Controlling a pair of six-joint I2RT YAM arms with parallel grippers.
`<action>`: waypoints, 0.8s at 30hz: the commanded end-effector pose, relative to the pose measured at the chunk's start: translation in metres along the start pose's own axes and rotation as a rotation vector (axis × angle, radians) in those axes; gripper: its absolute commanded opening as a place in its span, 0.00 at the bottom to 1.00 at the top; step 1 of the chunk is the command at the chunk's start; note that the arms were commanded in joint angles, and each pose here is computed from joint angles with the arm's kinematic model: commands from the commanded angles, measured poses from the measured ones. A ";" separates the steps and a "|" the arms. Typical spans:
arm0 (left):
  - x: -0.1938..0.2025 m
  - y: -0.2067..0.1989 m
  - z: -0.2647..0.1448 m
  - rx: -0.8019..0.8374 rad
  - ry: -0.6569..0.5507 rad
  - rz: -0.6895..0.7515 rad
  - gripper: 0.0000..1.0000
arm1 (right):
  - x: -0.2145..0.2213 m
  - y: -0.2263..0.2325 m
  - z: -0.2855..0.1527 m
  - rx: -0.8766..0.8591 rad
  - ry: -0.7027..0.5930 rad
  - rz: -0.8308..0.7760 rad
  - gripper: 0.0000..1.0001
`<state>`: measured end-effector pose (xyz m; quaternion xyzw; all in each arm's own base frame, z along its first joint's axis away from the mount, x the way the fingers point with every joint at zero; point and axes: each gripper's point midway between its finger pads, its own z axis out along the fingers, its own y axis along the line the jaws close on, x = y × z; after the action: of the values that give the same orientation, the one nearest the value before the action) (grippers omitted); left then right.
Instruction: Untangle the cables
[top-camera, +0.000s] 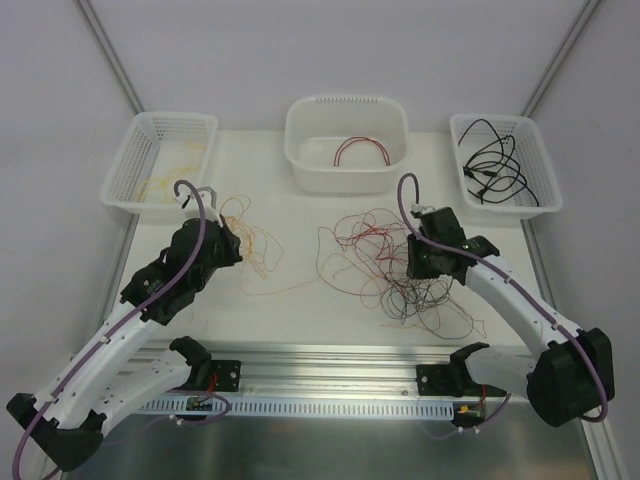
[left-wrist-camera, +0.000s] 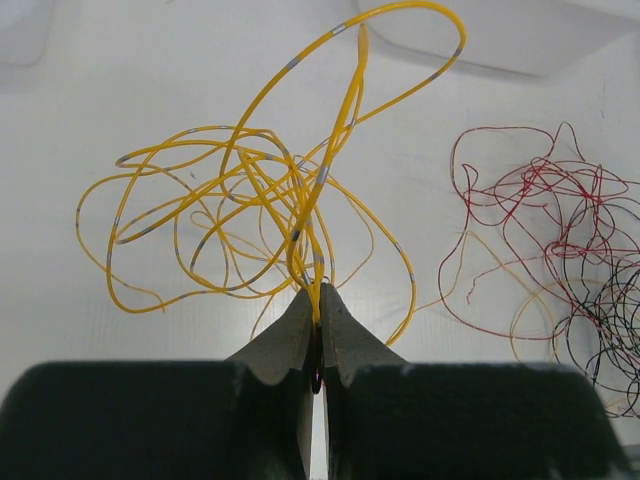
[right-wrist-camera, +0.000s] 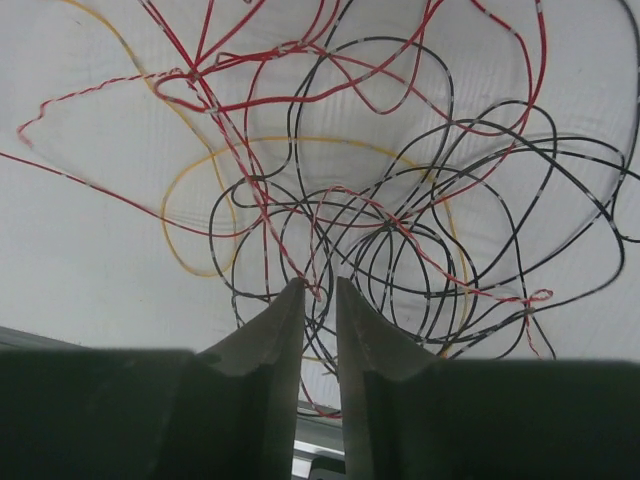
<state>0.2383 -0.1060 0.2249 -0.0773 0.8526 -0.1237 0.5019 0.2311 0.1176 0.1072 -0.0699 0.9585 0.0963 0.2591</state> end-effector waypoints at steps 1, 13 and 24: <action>-0.008 0.006 -0.013 -0.011 0.020 0.087 0.00 | -0.011 0.007 0.011 -0.036 -0.041 0.031 0.19; 0.135 0.012 0.037 -0.029 0.446 0.031 0.04 | -0.045 0.020 -0.049 -0.093 -0.159 0.006 0.01; 0.174 0.004 0.051 0.017 0.551 -0.004 0.50 | -0.142 0.041 -0.195 -0.140 -0.490 -0.109 0.01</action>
<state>0.1907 -0.1391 0.0457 -0.0307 0.9649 -0.1089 0.2368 0.2532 0.1322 0.2995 -0.0944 0.8799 0.1666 0.4349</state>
